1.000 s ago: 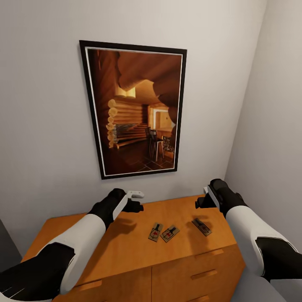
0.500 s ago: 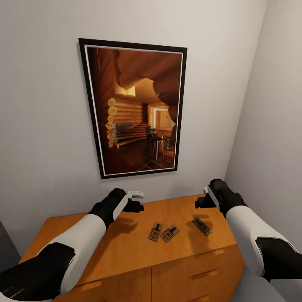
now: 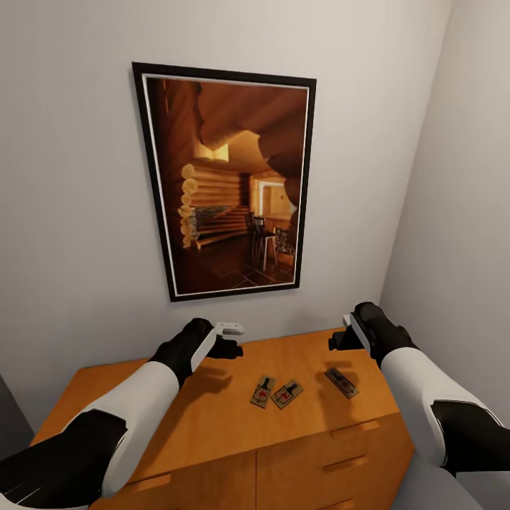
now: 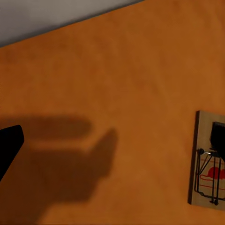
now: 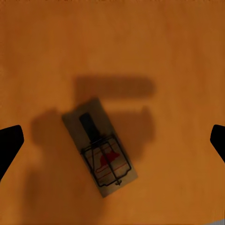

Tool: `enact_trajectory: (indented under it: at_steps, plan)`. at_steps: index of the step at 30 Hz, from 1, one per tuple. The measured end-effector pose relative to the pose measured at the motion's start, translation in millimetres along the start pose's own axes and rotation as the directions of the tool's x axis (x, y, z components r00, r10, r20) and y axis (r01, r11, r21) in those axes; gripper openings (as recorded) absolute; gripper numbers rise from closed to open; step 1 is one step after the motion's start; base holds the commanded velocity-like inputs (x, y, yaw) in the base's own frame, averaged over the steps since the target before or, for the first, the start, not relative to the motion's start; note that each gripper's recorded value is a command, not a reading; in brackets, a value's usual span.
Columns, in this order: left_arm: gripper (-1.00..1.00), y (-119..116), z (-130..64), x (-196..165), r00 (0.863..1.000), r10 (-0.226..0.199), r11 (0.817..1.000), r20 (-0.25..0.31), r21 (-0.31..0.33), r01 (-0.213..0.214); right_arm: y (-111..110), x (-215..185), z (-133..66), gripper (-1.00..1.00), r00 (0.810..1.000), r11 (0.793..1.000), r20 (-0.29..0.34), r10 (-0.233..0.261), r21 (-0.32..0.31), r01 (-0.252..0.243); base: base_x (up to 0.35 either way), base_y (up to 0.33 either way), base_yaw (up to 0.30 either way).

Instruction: Take the four mousetraps from the cabinet in the bathroom and place them on the bathroom floor. Make sure all four end up on the same floor surface, and ensure that at least two of them are either under or directly next to the same bathroom sink.

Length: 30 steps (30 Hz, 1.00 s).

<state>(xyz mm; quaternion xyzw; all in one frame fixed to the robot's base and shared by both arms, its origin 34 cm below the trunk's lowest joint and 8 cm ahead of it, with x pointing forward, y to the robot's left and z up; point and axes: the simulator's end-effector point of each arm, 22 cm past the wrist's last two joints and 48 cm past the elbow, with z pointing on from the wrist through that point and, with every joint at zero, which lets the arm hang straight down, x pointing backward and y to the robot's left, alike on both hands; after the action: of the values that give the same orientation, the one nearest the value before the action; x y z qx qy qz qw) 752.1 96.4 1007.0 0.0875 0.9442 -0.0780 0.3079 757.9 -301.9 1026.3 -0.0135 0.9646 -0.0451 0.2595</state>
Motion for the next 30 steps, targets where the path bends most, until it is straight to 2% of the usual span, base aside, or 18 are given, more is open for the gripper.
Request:
enact_trajectory:
  at_steps: [17,30]
  plan:
    - [1.0,3,14.6,4,1.0,0.0,1.0,0.001,-0.001,0.0,1,-3,15.3,1.0,1.0,1.0,0.024,-0.003,0.0,0.003,0.0,0.0,0.0]
    - [1.0,3,14.2,3,1.0,0.0,1.0,0.003,-0.001,0.0,-1,-5,15.8,1.0,0.999,1.0,0.035,-0.003,0.002,0.003,0.0,0.0,0.0]
